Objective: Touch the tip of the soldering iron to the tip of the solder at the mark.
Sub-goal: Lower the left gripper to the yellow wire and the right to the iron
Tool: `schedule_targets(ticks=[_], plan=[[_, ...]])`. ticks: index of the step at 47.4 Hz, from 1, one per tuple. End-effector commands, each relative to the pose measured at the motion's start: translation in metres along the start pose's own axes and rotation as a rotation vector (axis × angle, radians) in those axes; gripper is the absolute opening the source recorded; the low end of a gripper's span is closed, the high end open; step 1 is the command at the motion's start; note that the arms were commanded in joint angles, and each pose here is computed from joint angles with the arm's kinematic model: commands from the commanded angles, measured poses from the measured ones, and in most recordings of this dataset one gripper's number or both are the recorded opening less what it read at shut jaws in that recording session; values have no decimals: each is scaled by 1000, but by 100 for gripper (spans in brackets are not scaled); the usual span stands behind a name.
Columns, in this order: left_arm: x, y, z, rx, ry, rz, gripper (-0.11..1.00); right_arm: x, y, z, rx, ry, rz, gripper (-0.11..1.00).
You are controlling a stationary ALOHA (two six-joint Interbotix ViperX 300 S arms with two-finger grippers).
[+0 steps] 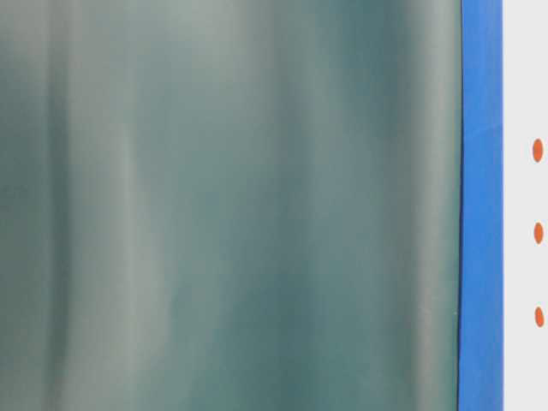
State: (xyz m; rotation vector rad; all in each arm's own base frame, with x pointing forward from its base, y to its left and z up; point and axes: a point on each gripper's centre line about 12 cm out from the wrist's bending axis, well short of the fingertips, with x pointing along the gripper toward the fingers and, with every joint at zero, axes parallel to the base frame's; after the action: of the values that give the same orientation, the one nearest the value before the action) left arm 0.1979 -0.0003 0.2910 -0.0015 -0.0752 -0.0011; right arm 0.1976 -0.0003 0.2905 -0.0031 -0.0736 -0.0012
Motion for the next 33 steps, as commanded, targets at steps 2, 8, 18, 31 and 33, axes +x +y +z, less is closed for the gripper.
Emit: schedule_targets(ticks=[2,8,18,31,33], plan=[[2,-12,10,-22,-27,-61,0,5,9,12,22,-26,45,0],[2,-27,6,-11,-14,-133,0,8,27,15,44,-6,132,-6],[1,-49,-2,-19,19,-242,0,11,55,6,79,47,255,-6],[-4,-88,-15,-27,69,-423,5,25,87,-20,183,163,359,14],[-4,-93,-17,-31,81,-443,14,28,91,-24,190,184,367,23]])
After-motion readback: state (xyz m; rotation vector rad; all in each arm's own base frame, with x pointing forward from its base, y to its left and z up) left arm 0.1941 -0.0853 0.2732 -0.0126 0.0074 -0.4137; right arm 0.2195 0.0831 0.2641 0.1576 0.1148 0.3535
